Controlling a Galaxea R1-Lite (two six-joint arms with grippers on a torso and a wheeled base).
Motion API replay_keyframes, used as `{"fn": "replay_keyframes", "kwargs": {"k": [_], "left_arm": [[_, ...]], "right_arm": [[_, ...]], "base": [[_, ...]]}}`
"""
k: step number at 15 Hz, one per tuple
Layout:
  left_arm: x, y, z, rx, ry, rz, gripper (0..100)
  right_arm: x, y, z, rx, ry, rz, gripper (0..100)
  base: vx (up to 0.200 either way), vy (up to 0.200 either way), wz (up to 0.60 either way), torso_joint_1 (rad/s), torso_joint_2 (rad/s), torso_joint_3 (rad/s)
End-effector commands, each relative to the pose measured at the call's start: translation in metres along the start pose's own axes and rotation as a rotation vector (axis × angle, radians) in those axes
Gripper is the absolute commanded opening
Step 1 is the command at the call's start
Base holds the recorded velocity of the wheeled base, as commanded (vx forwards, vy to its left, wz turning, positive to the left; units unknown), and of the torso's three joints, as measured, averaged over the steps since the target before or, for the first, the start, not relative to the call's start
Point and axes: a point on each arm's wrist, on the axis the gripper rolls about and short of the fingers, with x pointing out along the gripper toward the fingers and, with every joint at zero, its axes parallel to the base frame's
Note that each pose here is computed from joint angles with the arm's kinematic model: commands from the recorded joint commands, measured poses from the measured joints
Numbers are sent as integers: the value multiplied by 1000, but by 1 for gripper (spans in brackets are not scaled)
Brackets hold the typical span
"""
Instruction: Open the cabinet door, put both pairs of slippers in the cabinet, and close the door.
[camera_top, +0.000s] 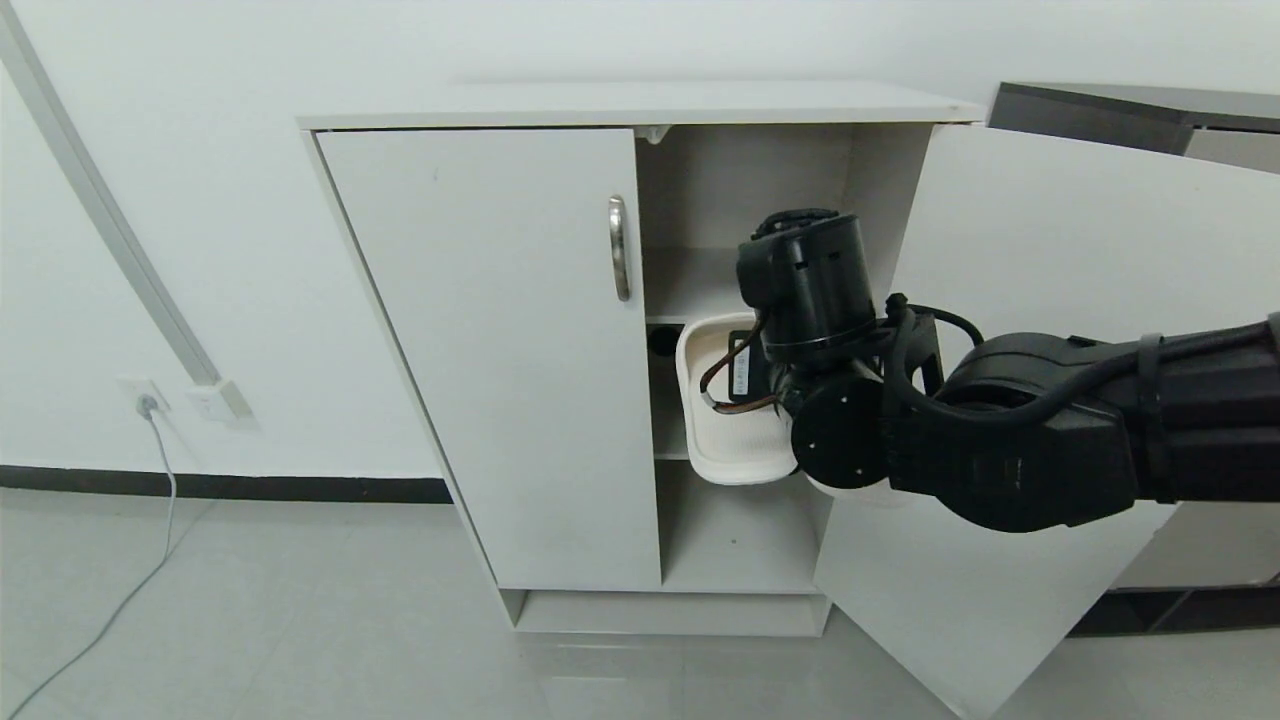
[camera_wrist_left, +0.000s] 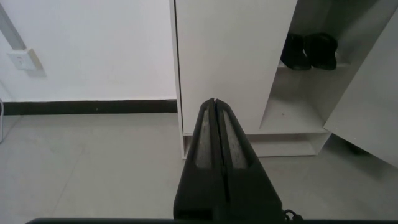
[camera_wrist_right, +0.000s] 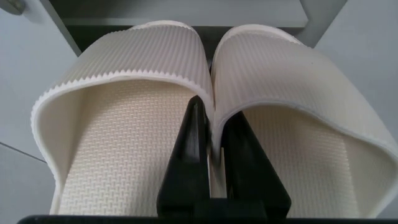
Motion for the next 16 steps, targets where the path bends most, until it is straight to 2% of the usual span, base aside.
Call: {"fn": "replay_keyframes", "kwargs": {"k": [1,3,15,16], "left_arm": [[0,0,0,0,0,0,0],[0,0,0,1,1,0,0],[0,0,0,1,1,0,0],[0,0,0,0,0,0,0]], "right_arm": [[2,2,-2,-2,1,-1,0],[2,2,-1,-3,0,-1,0],[13,-2,-5,-20,6,-28,0],[14,-3,-5,-20,7,-31,0]], "base": [[0,0,0,0,0,0],[0,0,0,0,0,0],[200,0,0,0,3,2],[0,0,0,0,0,0]]}}
